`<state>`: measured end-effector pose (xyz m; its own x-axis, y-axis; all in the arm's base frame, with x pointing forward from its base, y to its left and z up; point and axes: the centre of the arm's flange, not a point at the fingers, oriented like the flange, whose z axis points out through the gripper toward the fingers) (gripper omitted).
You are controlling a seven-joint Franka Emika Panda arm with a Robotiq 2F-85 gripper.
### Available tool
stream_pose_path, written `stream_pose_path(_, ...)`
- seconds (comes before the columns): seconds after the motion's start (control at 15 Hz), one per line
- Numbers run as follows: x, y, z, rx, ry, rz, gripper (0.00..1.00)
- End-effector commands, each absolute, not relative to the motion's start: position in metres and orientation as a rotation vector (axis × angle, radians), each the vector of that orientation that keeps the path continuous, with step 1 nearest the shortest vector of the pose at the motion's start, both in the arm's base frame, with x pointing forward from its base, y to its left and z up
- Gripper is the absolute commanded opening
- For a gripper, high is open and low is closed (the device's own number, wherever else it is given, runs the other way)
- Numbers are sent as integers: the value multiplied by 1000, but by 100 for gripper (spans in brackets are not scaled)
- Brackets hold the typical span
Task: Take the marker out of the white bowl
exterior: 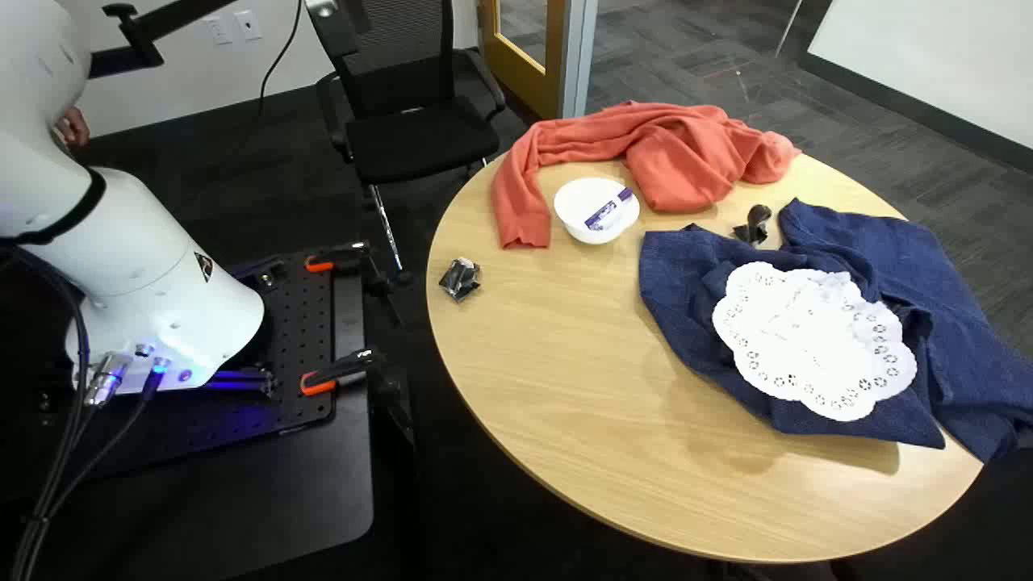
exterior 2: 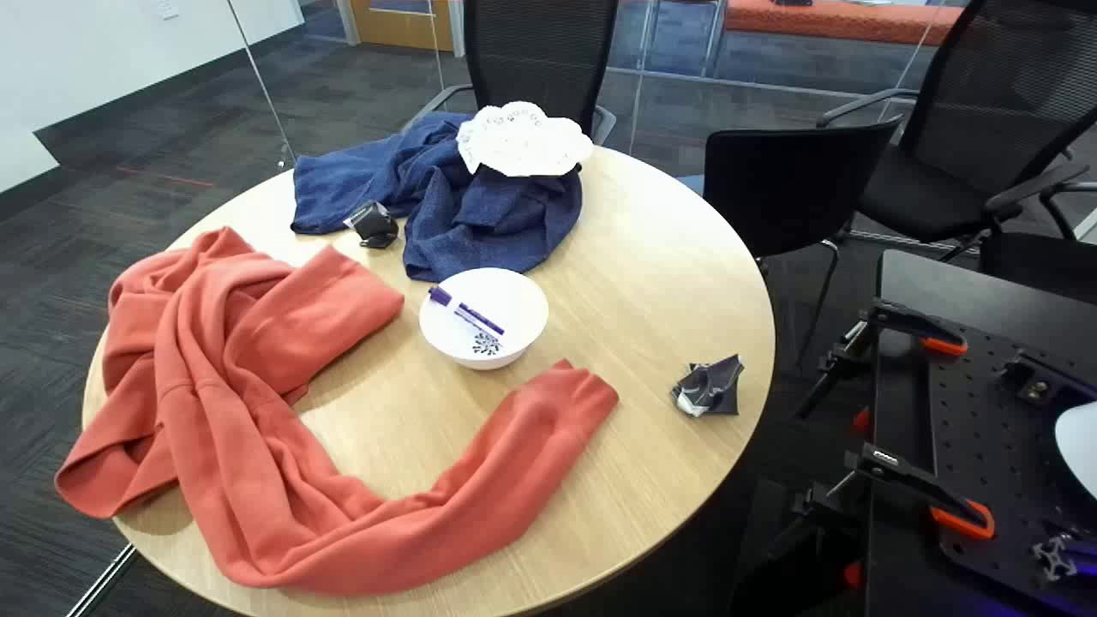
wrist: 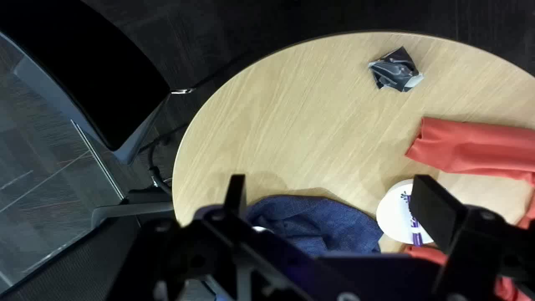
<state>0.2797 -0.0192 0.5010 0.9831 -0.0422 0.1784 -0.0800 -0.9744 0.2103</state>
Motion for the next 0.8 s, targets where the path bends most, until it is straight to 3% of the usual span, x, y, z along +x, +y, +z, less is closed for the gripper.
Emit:
stream_pose_path(0.0,280,-19,501,2911,-91,255,100)
stream_pose_path(0.73,309,0,487,2933,20,275,100)
